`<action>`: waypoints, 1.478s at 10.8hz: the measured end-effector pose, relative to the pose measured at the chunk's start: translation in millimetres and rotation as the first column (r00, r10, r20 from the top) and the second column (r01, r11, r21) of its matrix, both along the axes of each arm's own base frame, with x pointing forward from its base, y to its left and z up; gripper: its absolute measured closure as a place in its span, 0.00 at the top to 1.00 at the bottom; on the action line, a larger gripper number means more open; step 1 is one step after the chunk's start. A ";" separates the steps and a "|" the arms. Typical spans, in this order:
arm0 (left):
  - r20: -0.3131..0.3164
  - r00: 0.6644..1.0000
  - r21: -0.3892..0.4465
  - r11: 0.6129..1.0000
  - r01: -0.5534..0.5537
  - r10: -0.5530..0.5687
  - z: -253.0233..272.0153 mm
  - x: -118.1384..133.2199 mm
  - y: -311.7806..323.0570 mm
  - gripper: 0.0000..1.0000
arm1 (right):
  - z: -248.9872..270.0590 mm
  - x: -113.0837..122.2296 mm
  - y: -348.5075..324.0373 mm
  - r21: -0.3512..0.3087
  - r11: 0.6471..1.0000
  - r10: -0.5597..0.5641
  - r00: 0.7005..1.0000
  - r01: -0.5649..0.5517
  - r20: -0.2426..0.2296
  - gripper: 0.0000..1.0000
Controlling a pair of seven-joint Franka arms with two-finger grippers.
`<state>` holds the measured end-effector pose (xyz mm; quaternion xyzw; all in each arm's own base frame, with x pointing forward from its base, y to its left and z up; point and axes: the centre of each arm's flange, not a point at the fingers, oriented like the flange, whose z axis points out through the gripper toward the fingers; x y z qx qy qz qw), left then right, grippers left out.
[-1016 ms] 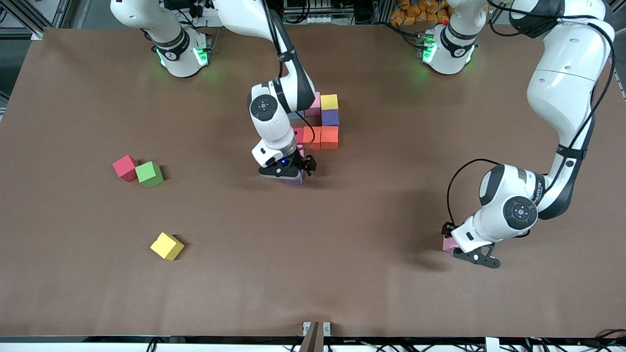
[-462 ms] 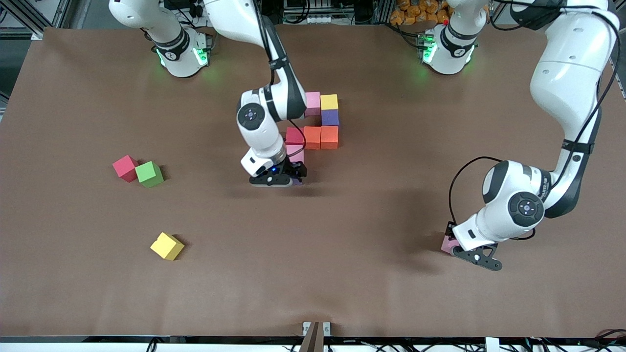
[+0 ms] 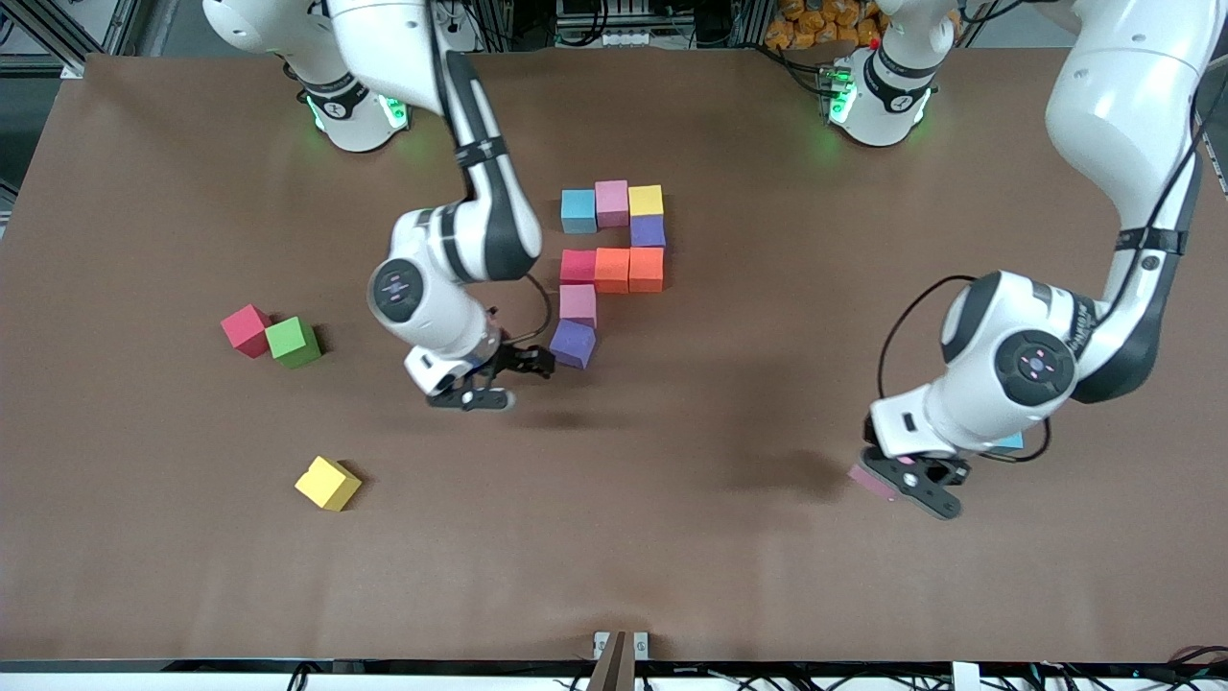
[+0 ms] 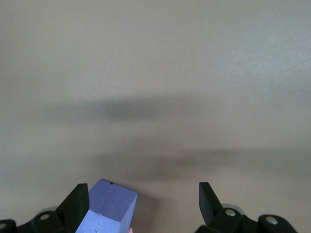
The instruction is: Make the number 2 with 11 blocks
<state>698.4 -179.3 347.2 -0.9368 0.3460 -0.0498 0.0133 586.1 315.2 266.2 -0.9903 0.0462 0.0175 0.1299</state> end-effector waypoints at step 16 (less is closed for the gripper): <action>-0.123 0.807 0.005 0.812 0.583 -0.578 -100.3 -159.1 -288.1 0.46 | 25.4 91.7 -253.6 -0.177 0.721 0.693 0.696 -0.670 0.187 1.00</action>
